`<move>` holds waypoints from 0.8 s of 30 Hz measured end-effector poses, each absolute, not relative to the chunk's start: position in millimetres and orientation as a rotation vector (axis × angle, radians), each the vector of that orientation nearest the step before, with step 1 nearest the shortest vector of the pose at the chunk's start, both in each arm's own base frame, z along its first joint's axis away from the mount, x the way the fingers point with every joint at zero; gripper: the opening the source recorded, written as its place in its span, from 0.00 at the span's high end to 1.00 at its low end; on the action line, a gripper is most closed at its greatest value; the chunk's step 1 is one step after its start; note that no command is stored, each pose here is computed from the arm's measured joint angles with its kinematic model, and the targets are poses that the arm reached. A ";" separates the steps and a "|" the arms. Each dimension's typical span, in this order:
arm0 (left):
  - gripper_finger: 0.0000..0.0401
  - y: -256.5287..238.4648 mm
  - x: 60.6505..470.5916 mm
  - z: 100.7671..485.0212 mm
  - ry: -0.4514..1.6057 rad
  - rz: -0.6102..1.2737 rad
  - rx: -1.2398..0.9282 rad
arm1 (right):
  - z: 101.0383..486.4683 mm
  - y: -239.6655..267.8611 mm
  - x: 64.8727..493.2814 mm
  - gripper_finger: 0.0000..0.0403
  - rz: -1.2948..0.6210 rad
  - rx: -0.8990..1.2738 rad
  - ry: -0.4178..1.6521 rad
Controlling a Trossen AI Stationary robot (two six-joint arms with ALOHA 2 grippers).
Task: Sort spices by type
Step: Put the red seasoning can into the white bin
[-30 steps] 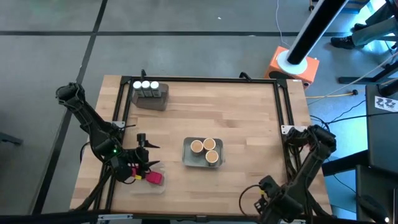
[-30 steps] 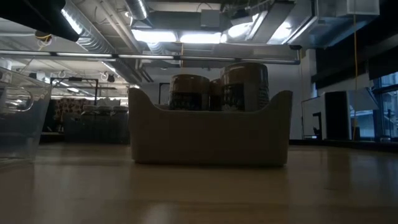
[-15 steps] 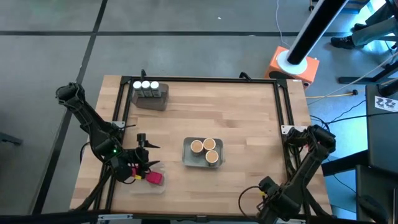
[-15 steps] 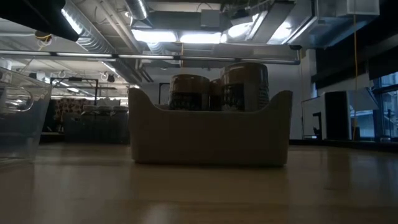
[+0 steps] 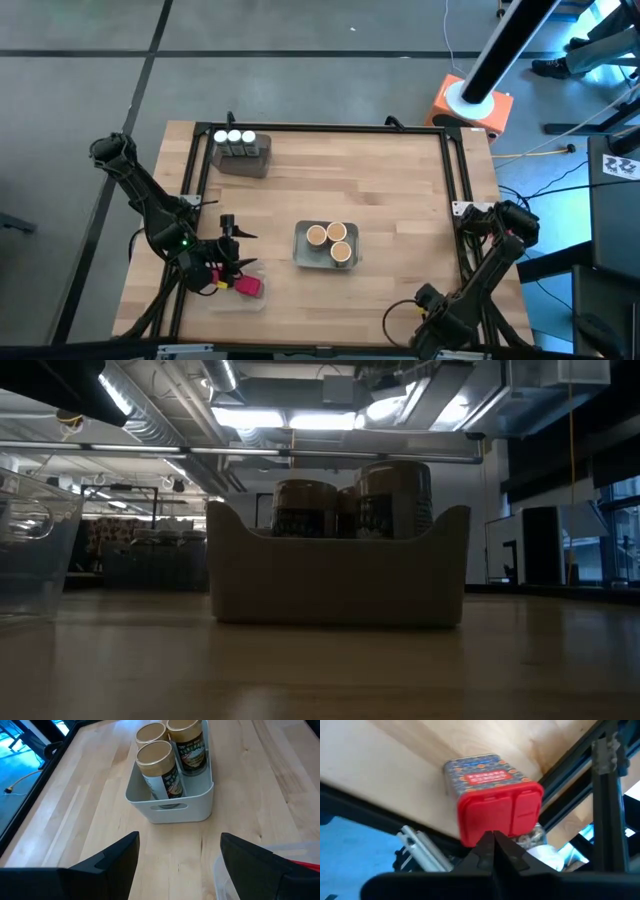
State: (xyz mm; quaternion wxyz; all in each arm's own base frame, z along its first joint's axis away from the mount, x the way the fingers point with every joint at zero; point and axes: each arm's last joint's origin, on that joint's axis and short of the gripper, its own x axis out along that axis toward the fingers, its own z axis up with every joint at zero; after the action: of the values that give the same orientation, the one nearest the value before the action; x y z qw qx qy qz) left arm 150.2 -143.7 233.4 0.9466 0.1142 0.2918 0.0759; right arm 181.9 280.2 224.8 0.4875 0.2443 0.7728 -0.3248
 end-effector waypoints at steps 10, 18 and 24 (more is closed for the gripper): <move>0.35 -143.7 150.2 233.4 0.594 0.155 0.233 | 210.8 277.2 180.9 0.95 -0.780 0.591 1.864; 0.35 -143.7 150.2 233.4 0.595 0.153 0.237 | 210.1 271.8 189.7 0.98 -0.769 0.601 1.834; 0.35 -143.7 150.2 233.5 0.594 0.153 0.238 | 209.7 265.1 201.7 0.98 -0.723 0.610 1.832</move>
State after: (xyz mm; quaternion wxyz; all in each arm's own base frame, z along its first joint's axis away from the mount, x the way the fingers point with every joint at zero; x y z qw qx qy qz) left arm 150.2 -143.7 233.5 0.9463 0.1170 0.2918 0.0751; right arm 201.7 265.1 209.7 0.5139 0.2537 0.7622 -0.3010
